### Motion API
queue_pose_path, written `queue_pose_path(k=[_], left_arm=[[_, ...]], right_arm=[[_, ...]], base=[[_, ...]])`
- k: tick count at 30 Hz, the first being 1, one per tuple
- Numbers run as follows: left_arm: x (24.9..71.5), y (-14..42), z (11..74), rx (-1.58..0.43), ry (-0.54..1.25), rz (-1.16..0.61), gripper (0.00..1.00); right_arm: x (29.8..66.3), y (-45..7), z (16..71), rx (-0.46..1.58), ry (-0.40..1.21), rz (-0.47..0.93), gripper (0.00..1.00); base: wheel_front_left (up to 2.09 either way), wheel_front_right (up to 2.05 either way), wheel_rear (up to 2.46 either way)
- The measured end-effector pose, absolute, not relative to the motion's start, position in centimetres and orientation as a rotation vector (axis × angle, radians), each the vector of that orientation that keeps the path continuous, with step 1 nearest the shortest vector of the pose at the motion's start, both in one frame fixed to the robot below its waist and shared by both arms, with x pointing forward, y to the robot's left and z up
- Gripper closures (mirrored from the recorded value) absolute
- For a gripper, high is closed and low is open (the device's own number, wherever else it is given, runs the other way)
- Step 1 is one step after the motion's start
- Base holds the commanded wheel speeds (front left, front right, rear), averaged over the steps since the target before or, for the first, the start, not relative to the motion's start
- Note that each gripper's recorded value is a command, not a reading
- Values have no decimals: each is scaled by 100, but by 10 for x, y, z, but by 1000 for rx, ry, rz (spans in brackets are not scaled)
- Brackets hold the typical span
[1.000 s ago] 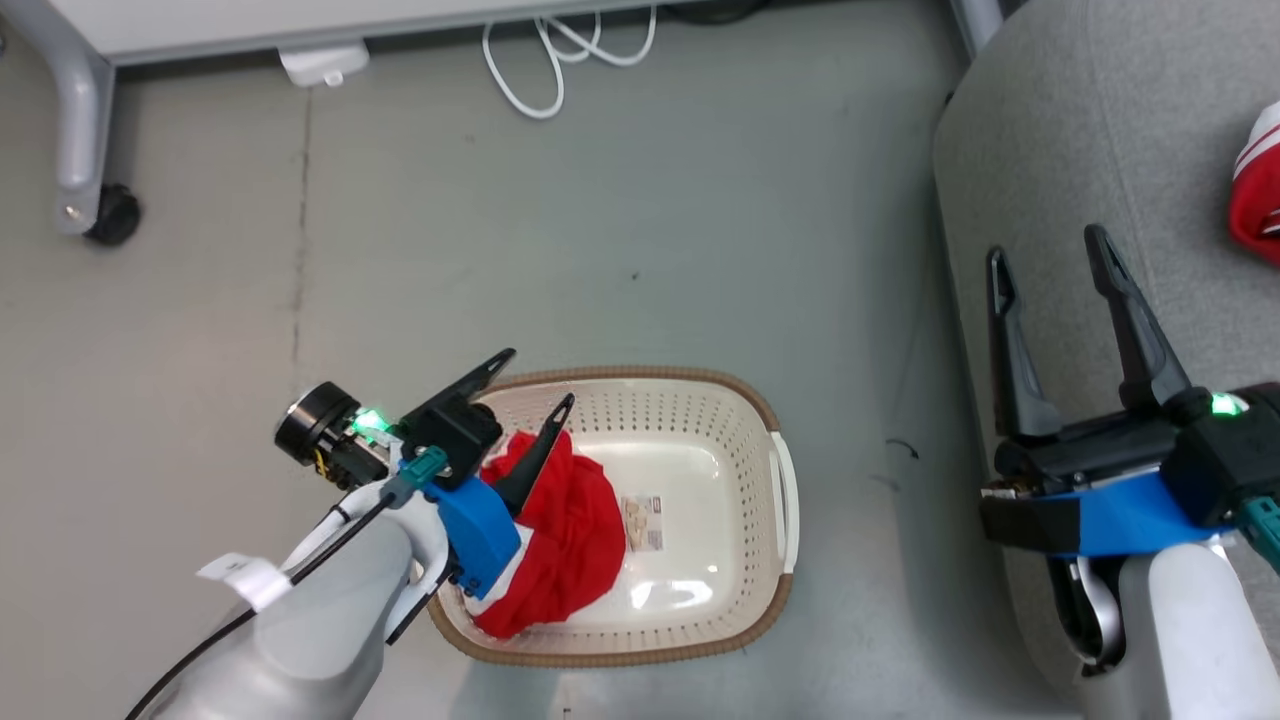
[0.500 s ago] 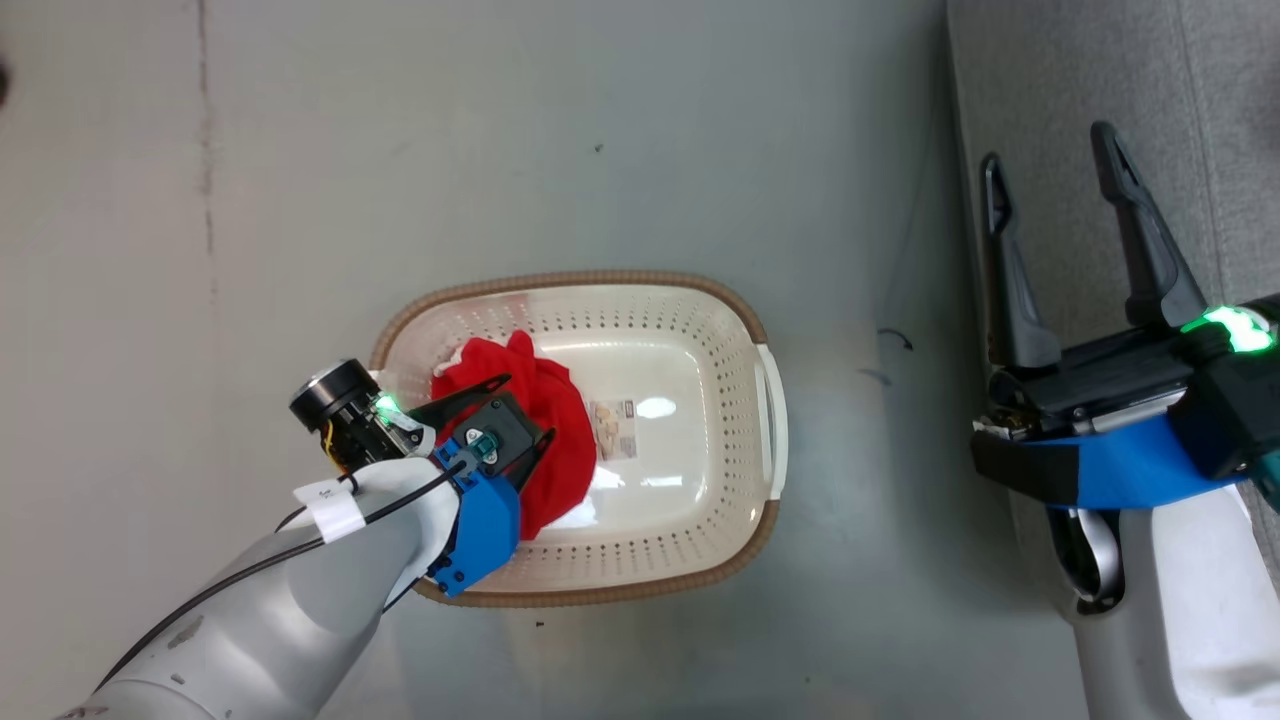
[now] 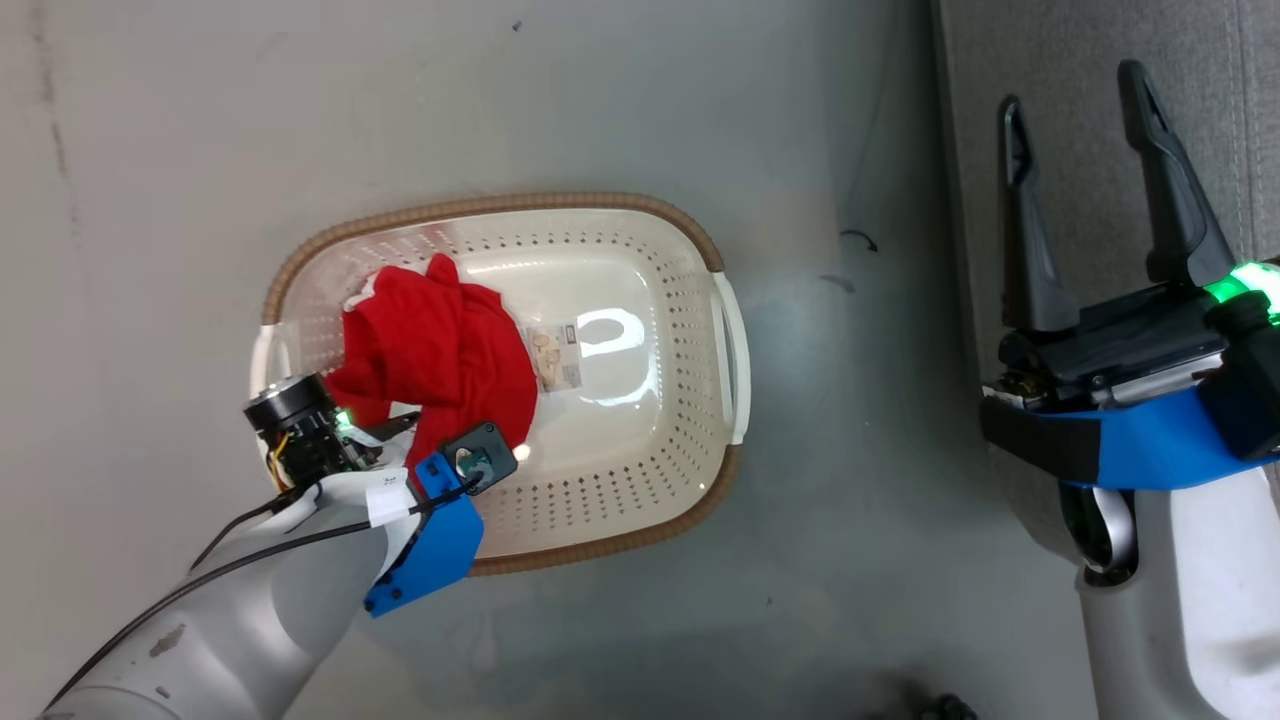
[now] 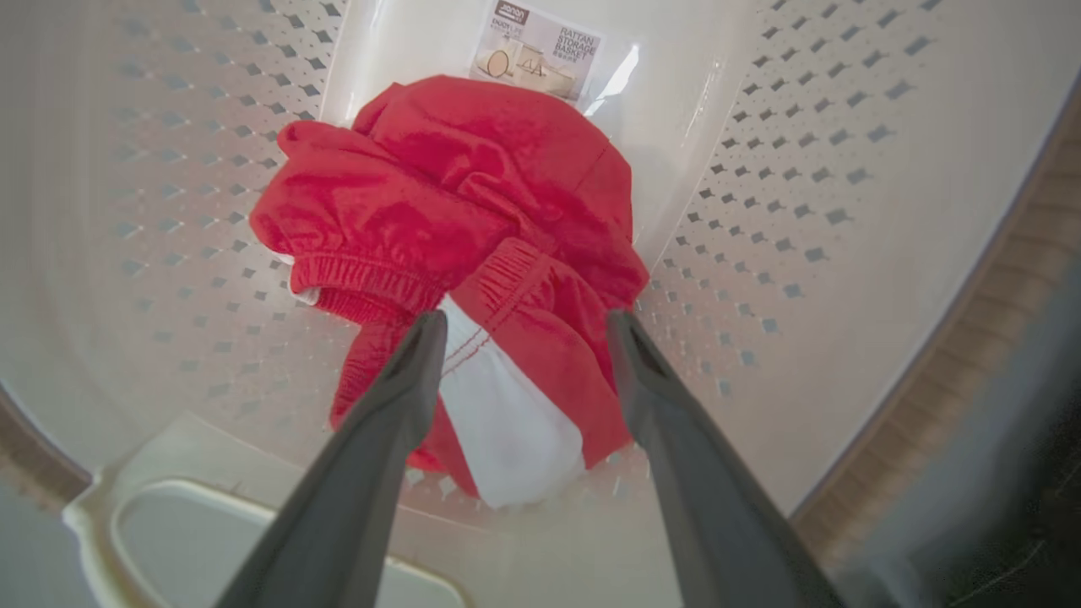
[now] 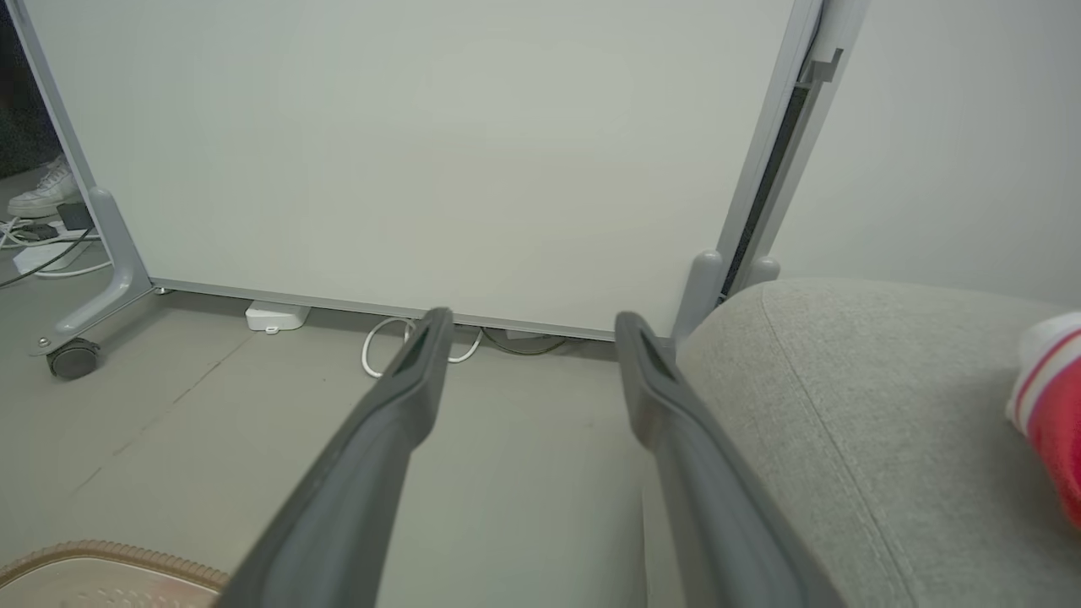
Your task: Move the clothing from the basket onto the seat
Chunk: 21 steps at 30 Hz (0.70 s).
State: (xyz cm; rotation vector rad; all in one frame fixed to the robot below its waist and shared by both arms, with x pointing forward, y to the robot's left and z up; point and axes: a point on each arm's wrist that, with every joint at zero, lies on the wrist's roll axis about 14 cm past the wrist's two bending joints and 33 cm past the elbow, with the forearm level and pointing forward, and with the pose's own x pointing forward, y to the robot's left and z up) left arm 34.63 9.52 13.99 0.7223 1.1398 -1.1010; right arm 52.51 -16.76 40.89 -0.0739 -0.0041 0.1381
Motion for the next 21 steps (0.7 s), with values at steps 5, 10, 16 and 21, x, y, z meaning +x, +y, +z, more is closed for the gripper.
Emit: queue_pose_path(k=[5, 10, 16, 21], left_arm=[[346, 103, 122, 790, 1176, -1128, 0], [345, 117, 106, 881, 1209, -1149, 0], [349, 120, 90, 921, 1231, -1157, 0], [343, 116, 81, 919, 1266, -1164, 0]], right_arm=[[525, -175, 393, -86, 28, 123, 0], [523, -178, 379, -86, 57, 118, 0], [521, -184, 366, -97, 88, 110, 0], [520, -187, 358, -105, 105, 103, 0]], base=[[0, 0, 0], [0, 0, 0], [0, 0, 0], [0, 0, 0]])
